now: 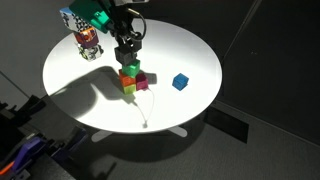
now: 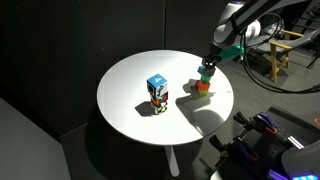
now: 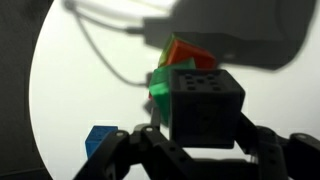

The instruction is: Put the gray block on top of the green block

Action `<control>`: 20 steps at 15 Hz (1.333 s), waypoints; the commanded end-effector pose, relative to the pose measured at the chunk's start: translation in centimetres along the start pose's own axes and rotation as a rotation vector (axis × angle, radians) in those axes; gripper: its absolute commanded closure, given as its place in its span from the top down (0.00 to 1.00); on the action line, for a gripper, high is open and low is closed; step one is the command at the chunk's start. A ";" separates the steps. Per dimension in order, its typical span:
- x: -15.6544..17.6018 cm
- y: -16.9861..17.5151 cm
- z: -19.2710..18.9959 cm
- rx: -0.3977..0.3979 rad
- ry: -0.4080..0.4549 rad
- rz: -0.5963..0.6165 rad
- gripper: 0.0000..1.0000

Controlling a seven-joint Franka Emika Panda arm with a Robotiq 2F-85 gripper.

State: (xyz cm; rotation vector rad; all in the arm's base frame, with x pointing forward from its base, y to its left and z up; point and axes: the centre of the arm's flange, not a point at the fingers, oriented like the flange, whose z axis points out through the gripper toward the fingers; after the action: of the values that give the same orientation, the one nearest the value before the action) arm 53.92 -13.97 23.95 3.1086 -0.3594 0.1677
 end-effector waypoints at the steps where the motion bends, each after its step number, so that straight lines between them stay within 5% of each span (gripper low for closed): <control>1: 0.7 0.1 -0.2 0.001 -0.015 0.012 0.99; 20: 0.3 -0.2 -0.6 0.030 -0.012 -0.013 1.00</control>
State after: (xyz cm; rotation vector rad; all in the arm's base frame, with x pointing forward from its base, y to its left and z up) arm 54.06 -13.49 23.75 3.1271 -0.3329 0.1672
